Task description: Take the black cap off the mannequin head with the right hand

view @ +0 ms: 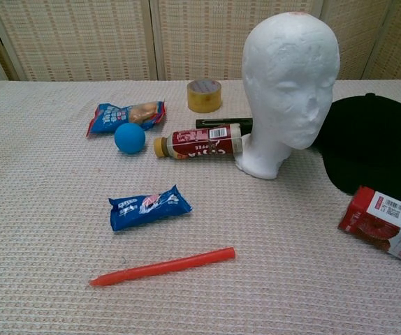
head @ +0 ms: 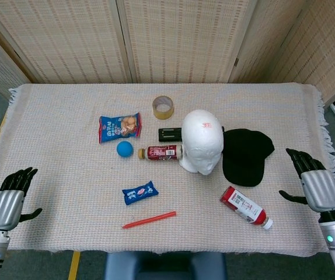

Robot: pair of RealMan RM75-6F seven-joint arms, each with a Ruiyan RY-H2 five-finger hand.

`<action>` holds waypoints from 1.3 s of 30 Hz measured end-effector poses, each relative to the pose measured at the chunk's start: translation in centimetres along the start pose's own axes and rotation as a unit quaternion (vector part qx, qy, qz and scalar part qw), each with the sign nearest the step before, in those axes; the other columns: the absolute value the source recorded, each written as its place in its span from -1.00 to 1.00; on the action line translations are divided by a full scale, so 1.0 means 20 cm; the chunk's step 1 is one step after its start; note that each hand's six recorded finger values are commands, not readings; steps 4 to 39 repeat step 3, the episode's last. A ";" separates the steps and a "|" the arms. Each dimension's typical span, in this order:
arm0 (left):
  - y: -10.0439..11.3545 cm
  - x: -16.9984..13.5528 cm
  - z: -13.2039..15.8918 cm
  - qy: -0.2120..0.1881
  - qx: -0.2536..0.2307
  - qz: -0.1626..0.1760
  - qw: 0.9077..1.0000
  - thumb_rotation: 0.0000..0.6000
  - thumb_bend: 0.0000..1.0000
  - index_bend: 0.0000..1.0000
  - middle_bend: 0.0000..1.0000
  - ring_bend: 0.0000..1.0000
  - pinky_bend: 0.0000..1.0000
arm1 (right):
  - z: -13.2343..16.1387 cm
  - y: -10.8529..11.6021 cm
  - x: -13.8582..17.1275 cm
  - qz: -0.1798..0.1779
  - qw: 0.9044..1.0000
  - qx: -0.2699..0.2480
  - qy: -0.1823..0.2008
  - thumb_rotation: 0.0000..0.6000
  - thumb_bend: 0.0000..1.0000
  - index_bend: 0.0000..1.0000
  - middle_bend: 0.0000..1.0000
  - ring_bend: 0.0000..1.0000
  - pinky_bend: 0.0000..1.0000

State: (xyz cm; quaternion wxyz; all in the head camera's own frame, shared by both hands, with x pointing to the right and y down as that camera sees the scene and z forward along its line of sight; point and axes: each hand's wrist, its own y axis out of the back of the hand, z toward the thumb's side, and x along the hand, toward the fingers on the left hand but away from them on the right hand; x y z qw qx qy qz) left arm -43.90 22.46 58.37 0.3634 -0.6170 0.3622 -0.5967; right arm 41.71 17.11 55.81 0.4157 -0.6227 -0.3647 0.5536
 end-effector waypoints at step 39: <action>0.01 0.00 0.00 0.003 -0.001 0.004 1.000 1.00 -0.85 -0.80 -0.79 -0.80 -0.68 | -0.01 0.03 0.10 -0.008 1.000 -0.004 -0.006 0.70 -1.00 -1.00 -0.68 -0.68 -0.38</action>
